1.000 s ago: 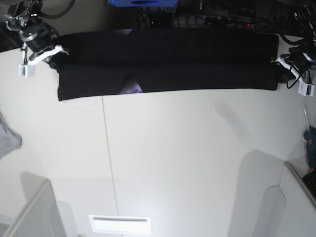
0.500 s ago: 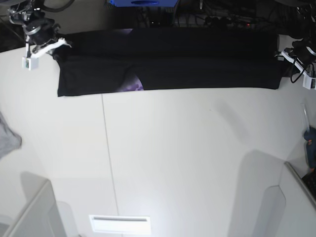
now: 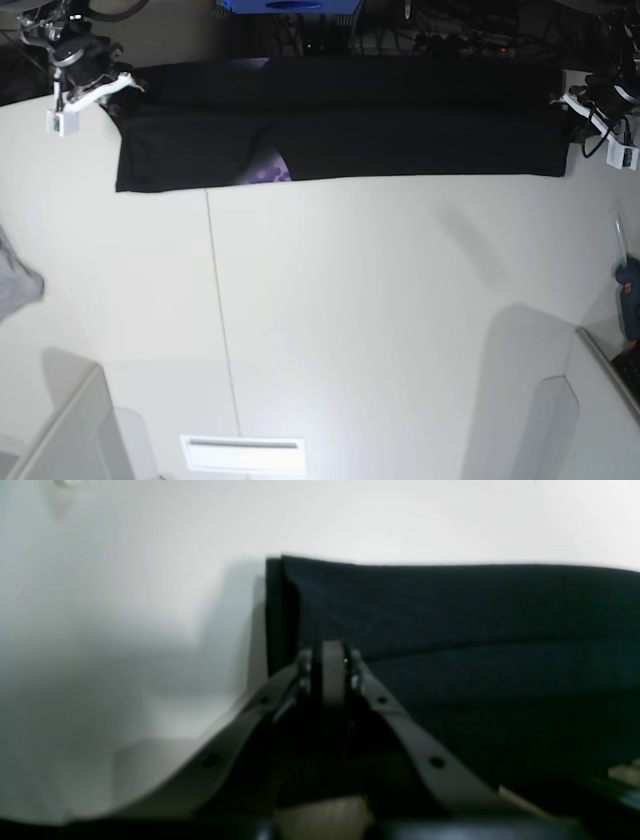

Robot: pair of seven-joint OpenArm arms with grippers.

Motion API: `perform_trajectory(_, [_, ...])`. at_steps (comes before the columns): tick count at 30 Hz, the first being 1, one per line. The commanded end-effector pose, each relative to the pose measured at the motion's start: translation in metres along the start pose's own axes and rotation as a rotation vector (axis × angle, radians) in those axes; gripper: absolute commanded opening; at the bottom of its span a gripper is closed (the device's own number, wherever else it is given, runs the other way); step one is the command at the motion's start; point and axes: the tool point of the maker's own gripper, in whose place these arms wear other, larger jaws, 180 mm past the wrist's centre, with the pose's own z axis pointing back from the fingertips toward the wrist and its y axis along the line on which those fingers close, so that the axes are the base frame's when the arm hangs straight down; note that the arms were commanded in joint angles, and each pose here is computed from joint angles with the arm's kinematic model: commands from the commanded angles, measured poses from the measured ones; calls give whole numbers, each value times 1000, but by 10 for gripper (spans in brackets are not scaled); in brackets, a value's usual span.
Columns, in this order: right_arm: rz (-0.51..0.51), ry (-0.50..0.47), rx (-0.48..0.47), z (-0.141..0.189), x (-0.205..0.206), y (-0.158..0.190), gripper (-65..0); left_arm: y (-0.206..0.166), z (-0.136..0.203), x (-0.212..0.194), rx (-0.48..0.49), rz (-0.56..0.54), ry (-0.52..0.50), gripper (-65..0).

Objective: Fold the T-shirt properly
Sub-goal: 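Lower the folded hem onto the shirt and open both grippers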

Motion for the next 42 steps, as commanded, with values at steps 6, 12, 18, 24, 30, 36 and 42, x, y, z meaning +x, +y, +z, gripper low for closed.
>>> perform_trajectory(6, [15,-31,2,4,9,0,-650,14,3,-4,86,-40,16,-650])
perform_trajectory(12, [15,-30,2,4,8,0,-500,13,3,-4,86,-42,17,-550])
perform_trajectory(18, [12,-35,-10,7,8,-4,-414,13,4,-1,88,-47,10,-272])
perform_trajectory(24, [-5,-146,-13,11,20,-3,-414,4,6,3,79,-50,-15,-183])
perform_trajectory(30, [61,-237,50,18,29,9,-420,1,21,14,117,-23,-97,-262])
perform_trajectory(36, [183,-169,178,3,28,36,-650,-3,10,13,93,-3,-91,-650])
perform_trajectory(42, [164,-96,179,-22,29,24,-650,-9,-11,0,45,37,-47,-650])
